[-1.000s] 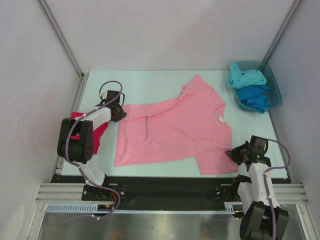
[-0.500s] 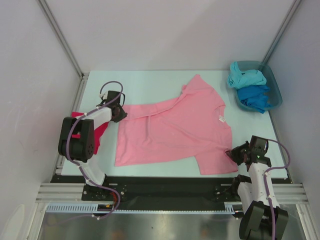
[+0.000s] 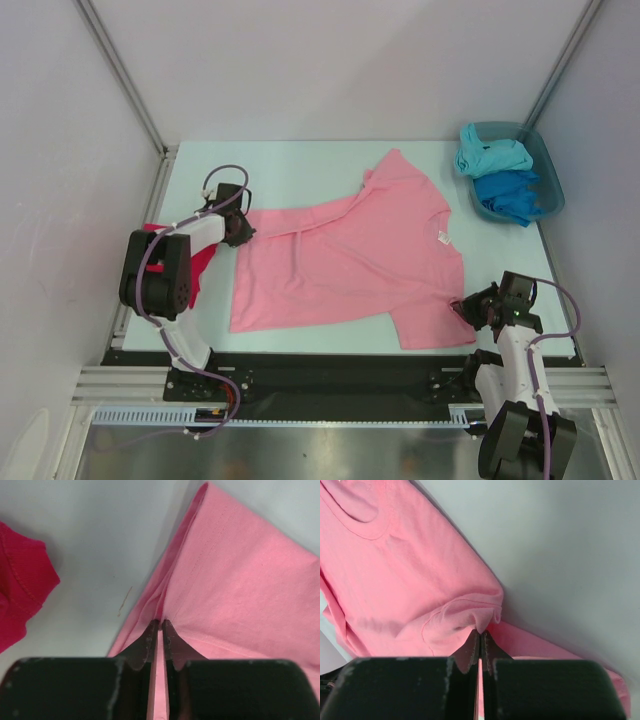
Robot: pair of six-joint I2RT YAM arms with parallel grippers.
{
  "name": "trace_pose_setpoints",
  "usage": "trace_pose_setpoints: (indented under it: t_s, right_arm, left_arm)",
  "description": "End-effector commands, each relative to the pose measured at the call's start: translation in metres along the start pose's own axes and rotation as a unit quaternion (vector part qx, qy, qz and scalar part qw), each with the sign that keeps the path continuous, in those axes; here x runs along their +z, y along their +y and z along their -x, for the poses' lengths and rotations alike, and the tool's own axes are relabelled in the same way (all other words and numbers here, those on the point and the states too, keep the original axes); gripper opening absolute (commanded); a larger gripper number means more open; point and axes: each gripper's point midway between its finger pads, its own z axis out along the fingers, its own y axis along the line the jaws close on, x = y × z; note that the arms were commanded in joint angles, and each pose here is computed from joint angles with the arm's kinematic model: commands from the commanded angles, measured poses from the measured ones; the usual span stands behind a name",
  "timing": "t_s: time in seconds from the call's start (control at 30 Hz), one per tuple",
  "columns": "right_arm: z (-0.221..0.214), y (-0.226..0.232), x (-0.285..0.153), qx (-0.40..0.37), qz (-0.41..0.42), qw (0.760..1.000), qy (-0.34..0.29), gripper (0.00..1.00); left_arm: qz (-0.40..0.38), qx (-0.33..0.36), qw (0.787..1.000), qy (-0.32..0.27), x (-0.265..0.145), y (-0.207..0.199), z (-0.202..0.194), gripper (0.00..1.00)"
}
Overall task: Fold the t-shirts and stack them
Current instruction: Flatten the tshirt out
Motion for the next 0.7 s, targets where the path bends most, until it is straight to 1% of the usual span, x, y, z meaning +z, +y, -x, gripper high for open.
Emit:
trace_pose_setpoints:
  t_s: [0.0,0.07,0.17,0.37,0.5,0.6,0.67]
  right_arm:
    - [0.007,0.014,-0.004,-0.001,0.022,1.000,-0.007,0.00]
    - [0.006,0.013,-0.003,0.000,0.021,1.000,-0.005,0.00]
    - [0.005,0.013,-0.002,0.000,0.023,1.000,-0.004,0.00]
    - [0.004,0.011,0.000,-0.001,0.024,1.000,-0.004,0.00]
    - [0.004,0.009,0.001,-0.002,0.023,1.000,-0.005,0.00]
    - [0.002,0.008,0.001,-0.001,0.021,1.000,-0.004,0.00]
    - [0.002,0.008,0.001,-0.001,0.022,1.000,-0.003,0.00]
  left_arm:
    - [-0.012,0.005,1.000,-0.002,-0.001,-0.006,0.007,0.08]
    - [-0.018,0.005,1.000,-0.004,-0.004,-0.009,0.009,0.03]
    - [-0.029,0.005,0.999,-0.013,-0.013,-0.014,0.014,0.01]
    - [-0.057,0.002,0.997,-0.042,-0.038,-0.030,0.033,0.01]
    - [-0.079,0.003,0.994,-0.070,-0.059,-0.048,0.056,0.01]
    - [-0.093,0.006,0.992,-0.082,-0.070,-0.061,0.071,0.01]
    - [-0.092,0.007,0.993,-0.079,-0.067,-0.064,0.072,0.01]
